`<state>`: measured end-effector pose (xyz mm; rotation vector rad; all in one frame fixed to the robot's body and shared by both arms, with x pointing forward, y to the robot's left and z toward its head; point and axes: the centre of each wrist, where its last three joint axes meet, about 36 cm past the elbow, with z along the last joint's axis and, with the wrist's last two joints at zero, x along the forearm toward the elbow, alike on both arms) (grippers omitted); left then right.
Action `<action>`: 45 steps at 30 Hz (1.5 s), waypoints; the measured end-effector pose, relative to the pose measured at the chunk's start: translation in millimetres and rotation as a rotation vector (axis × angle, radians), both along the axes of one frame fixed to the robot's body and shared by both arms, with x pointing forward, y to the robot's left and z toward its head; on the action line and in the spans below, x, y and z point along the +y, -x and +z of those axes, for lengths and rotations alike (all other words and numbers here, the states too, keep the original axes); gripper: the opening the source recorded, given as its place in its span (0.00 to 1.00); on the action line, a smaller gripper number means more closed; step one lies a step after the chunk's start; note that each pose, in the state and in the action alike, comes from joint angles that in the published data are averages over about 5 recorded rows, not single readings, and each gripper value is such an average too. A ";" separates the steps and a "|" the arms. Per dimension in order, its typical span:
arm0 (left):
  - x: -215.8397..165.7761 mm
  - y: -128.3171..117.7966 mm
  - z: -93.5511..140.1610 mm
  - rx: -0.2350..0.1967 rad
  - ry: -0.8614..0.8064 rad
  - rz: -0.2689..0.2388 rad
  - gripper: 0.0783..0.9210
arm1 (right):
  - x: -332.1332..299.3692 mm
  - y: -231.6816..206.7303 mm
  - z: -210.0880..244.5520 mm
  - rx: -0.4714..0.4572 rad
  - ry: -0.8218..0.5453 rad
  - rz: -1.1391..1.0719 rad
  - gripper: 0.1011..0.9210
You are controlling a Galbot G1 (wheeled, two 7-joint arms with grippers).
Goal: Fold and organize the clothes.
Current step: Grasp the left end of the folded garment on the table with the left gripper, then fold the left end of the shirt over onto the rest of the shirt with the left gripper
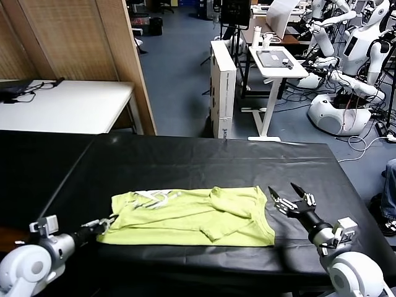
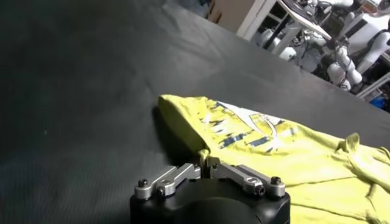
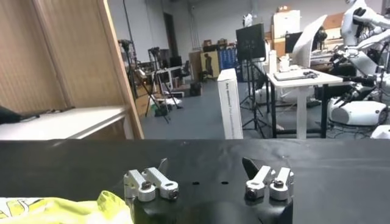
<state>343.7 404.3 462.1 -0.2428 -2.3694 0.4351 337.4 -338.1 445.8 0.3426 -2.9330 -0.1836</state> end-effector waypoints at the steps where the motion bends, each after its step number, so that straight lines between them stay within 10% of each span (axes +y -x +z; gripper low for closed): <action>1: 2.4 0.0 2.5 -0.002 -0.009 -0.001 0.12 | 0.5 -0.6 -0.4 -0.001 -0.002 -0.002 0.98; 20: 53.1 -2.9 63.3 -0.055 -0.193 0.034 0.12 | 12.9 -8.4 -12.5 -0.010 -0.012 -0.022 0.98; 30: -18.6 7.1 66.1 -0.134 -0.093 -0.073 0.12 | 6.1 4.4 -21.0 -0.005 0.054 -0.047 0.98; 45: -132.0 -8.5 29.7 -0.129 0.192 -0.243 0.12 | 2.8 28.1 -37.1 0.034 0.126 -0.100 0.98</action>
